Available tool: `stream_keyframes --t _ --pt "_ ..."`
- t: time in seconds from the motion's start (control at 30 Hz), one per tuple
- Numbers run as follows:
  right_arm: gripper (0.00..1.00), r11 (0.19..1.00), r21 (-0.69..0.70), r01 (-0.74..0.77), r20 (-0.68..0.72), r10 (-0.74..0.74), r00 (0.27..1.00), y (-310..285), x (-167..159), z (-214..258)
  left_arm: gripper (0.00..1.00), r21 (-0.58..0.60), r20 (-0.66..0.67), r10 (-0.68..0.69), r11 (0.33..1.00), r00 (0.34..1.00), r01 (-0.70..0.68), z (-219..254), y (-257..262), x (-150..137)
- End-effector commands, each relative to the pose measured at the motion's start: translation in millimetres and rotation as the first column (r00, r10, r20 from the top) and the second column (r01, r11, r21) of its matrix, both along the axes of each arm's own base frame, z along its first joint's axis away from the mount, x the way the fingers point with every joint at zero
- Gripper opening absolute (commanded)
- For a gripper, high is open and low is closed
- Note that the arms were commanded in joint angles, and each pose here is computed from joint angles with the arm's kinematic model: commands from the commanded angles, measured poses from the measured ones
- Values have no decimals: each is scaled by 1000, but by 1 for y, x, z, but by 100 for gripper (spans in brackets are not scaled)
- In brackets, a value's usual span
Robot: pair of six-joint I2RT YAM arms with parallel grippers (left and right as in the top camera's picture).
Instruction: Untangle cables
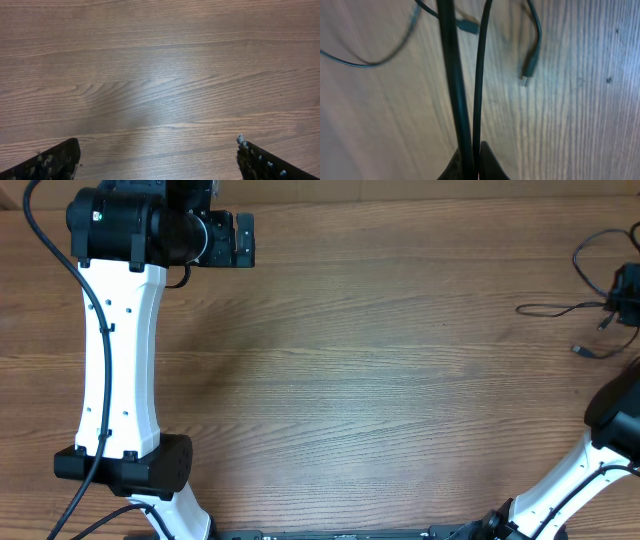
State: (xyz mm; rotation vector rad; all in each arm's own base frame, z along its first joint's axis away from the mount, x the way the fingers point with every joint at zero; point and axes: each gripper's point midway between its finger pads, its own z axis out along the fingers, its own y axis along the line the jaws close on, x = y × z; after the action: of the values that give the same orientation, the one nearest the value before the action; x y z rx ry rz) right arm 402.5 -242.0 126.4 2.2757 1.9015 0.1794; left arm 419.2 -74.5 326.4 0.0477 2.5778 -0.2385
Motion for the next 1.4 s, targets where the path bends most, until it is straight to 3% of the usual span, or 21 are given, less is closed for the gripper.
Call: stream_keyframes --t 0.0,0.23,0.5,0.97,1.37 --pt "4 1000 -19 11 -18 -12 1000 -2 -8 -3 100 -6 -8 -22 1000 1000 22 -4 -6 2" --pt "4 984 -175 -28 -55 19 998 -51 -22 -25 100 -2 -1 -28 1000 1000 28 -3 -6 3" --pt "4 952 -295 -83 -3 86 996 -83 -9 -14 100 -4 -5 -28 1000 1000 28 -4 -6 2" --pt "4 944 -315 -94 48 115 992 -80 8 -9 100 -8 -5 -22 1000 1000 22 -4 -7 2" --pt "4 905 -370 -208 85 256 963 -24 64 -2 100 -7 -5 -28 1000 1000 28 -4 -9 2"
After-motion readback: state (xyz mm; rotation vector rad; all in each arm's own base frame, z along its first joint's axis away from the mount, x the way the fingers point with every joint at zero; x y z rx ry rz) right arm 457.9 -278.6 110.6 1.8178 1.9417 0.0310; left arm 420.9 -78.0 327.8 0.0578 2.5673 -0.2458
